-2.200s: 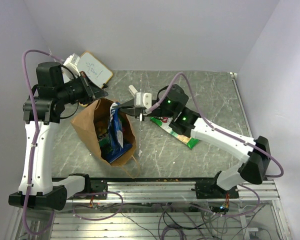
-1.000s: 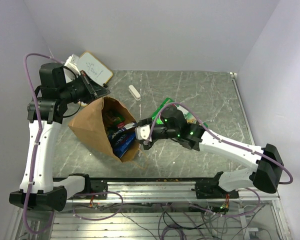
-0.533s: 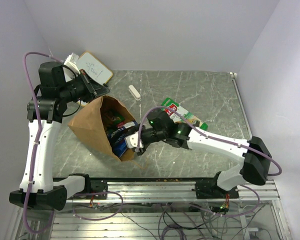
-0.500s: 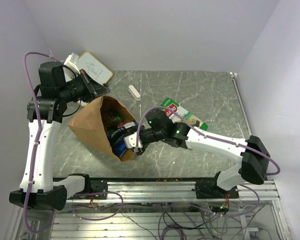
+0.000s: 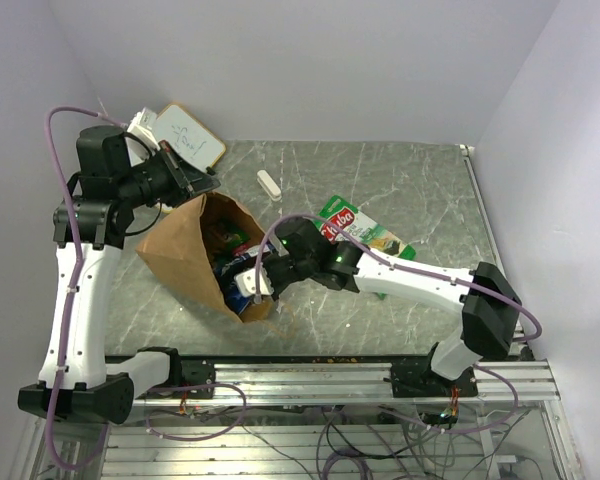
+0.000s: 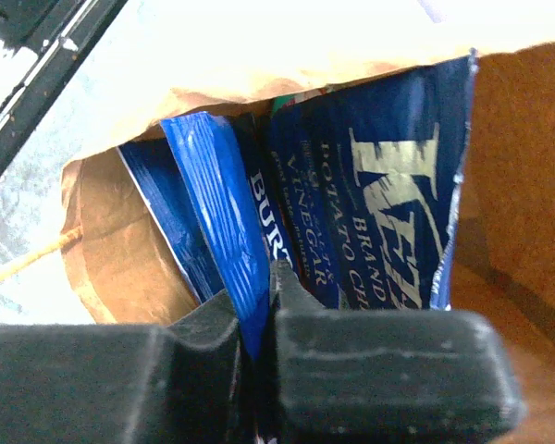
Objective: Take the snacks out of the paper bag
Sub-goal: Take out the snack from the paper bag.
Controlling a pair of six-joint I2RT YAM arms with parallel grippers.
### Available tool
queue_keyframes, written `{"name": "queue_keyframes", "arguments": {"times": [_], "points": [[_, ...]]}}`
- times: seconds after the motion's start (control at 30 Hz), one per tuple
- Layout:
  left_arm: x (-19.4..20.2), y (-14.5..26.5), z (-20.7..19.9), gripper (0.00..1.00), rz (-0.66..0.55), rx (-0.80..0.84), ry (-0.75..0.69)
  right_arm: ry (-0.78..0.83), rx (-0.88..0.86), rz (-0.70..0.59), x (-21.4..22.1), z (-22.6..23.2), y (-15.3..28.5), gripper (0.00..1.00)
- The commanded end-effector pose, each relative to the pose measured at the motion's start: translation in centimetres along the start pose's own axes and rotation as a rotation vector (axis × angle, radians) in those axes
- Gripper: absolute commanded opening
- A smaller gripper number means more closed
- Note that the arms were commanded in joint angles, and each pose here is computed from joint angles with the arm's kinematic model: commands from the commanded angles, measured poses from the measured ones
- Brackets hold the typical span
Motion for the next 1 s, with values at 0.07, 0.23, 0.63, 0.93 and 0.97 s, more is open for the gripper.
{"name": "queue_keyframes", "arguments": {"times": [0.07,0.23,0.63,0.93,0.97], "points": [[-0.2,1.1,-1.0,0.07,-0.043,0.041,-0.046,-0.049,0.136,-0.1,-4.1,-1.9,2.5,0.0],[0.2,1.2,-0.9,0.07,-0.037,0.039,-0.045,-0.218,0.226,-0.266,-7.1,-2.0,4.7,0.0],[0.8,1.2,-0.6,0.07,-0.025,0.041,-0.051,-0.829,0.327,-0.362,-11.6,-0.6,10.2,0.0],[2.3,1.4,-0.3,0.07,-0.003,0.051,0.006,-1.054,0.419,-0.387,-13.2,1.8,15.6,0.0],[2.3,1.5,-0.3,0.07,0.001,0.047,0.004,-1.051,0.426,-0.416,-13.5,2.0,16.2,0.0]]}}
Point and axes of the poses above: each gripper's point midway between its finger pads, its own y axis back along the fingers, its own z axis along the line the jaws close on, x = y × z, the point moved 9 cm from there along y, back along the fingers, and after that the axes turned 14 degrees about -y, right-handed, at the moved point
